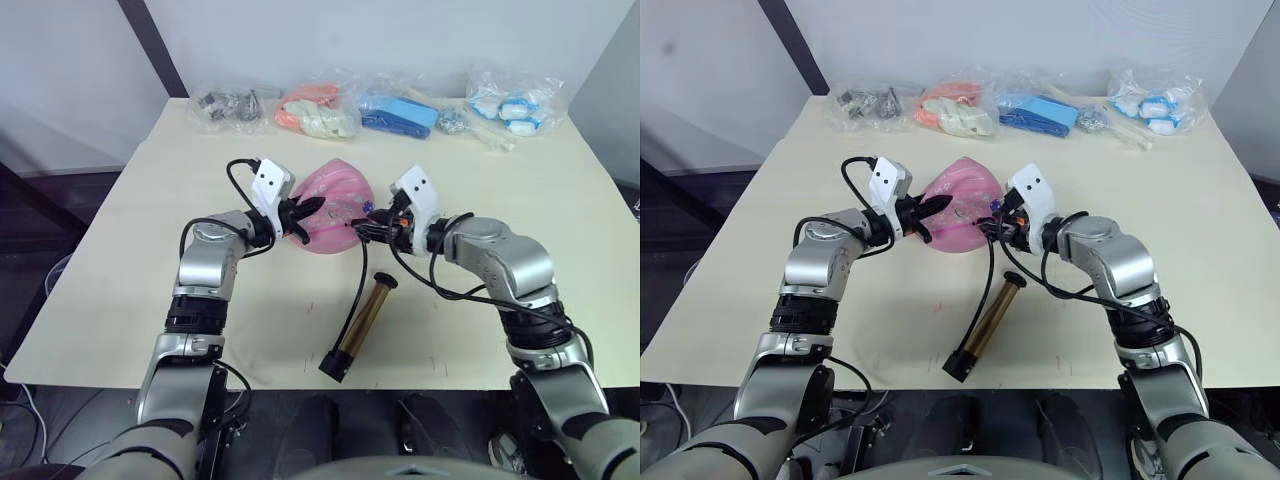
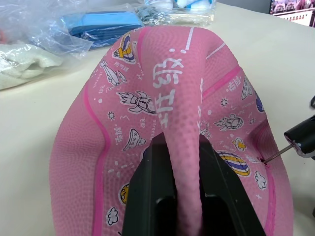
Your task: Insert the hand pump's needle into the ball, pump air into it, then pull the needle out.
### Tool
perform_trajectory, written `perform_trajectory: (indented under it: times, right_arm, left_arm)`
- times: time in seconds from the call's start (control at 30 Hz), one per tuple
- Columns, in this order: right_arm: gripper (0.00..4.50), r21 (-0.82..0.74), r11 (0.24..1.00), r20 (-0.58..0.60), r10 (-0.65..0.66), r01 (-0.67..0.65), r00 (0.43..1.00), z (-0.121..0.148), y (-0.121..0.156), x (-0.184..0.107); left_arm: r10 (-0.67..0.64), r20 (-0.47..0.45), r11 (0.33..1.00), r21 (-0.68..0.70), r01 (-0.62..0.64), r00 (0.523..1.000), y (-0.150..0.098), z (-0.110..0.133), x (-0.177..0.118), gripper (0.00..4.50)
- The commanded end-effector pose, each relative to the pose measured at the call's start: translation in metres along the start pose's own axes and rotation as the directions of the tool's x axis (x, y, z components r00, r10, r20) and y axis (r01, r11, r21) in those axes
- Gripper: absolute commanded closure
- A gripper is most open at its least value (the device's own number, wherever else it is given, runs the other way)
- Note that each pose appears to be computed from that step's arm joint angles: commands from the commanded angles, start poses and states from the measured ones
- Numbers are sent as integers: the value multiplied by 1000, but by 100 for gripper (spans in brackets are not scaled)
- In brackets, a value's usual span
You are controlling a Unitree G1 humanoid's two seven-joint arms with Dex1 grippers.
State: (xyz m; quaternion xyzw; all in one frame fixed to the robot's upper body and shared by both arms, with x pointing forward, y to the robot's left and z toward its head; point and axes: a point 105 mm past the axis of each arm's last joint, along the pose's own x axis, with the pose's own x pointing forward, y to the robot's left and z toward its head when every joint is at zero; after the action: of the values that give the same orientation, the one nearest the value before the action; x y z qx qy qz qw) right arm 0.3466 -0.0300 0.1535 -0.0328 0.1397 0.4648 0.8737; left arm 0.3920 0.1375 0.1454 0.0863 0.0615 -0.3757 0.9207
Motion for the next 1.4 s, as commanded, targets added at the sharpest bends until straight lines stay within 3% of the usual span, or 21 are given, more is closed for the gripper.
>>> perform_trajectory:
  times: [0.03, 0.93, 1.1, 1.4]
  right_arm:
    - [258, -23, 1000, 35, -18, 19, 999, 12, -2, 3]
    - [258, 35, 999, 3, 3, -3, 1000, 9, 1, 15]
    - [414, 33, 999, 6, 4, -4, 1000, 10, 1, 15]
    - [413, -24, 1000, -36, -13, 12, 999, 10, 0, 14]
  left_arm:
    - [-54, -137, 995, -85, 42, 989, -14, -42, 5, 450]
    - [-61, -139, 995, -83, 50, 988, -15, -45, 5, 450]
    - [-60, -141, 995, -83, 49, 988, -15, -45, 5, 450]
    - [-60, -145, 995, -85, 48, 988, -14, -46, 5, 450]
